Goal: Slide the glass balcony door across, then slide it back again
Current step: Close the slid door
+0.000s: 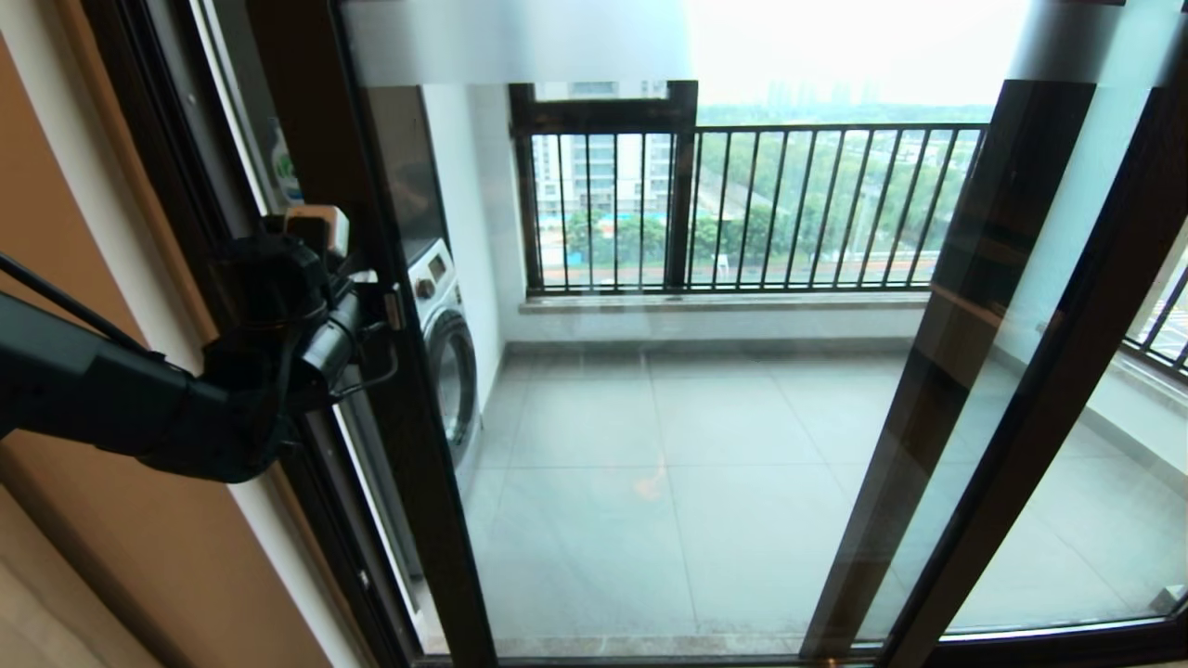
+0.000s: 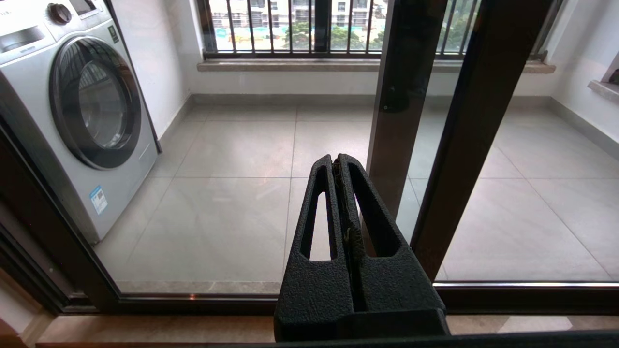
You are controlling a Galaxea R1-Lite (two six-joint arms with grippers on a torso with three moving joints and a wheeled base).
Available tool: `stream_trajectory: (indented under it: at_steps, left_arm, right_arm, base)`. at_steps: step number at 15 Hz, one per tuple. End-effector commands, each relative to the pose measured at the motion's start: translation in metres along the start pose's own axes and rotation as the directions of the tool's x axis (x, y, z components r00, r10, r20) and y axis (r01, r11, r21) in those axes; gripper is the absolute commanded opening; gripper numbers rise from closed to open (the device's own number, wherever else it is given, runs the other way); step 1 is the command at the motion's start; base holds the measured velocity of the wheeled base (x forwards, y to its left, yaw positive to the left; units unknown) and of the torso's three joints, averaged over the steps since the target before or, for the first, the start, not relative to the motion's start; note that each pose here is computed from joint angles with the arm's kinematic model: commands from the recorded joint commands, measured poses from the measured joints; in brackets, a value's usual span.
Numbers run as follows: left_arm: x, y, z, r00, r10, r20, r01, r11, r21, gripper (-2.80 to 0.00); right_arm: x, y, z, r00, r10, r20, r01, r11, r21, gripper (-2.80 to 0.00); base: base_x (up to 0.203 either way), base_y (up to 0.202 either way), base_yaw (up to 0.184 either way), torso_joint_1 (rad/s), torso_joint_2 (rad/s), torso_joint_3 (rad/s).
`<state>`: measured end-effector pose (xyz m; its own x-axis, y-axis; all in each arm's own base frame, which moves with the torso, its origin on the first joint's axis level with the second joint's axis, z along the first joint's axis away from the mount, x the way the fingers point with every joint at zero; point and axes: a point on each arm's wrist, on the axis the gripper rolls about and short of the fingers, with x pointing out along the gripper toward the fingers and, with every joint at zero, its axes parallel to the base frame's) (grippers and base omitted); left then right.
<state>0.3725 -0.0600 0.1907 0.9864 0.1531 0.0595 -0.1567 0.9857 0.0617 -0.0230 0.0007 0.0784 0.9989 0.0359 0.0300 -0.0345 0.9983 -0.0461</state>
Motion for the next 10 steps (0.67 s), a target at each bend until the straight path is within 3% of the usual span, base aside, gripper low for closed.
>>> stream_trajectory:
  at_steps: [1, 4, 10]
  left_arm:
    - [-0.003, 0.004, 0.003, 1.000, 0.001, 0.006, -0.001, 1.000, -0.003, -2.80]
    - [-0.016, 0.018, 0.000, 1.000, -0.012, -0.019, 0.012, 1.000, 0.007, -2.80]
    - [-0.002, 0.052, -0.006, 0.999, 0.030, -0.025, -0.030, 0.999, 0.013, -2.80]
  right_arm:
    - [0.001, 0.000, -0.003, 1.000, 0.001, -0.013, -0.001, 1.000, 0.000, -2.80]
    - [0.001, 0.000, -0.003, 1.000, 0.001, -0.013, -0.001, 1.000, 0.000, -2.80]
    - [0.001, 0.000, -0.003, 1.000, 0.001, -0.013, -0.001, 1.000, 0.000, -2.80]
  base:
    - [0.000, 0.000, 0.000, 0.000, 0.00, 0.000]
    - [0.000, 0.000, 0.000, 0.000, 0.00, 0.000]
    - [0.000, 0.000, 0.000, 0.000, 0.00, 0.000]
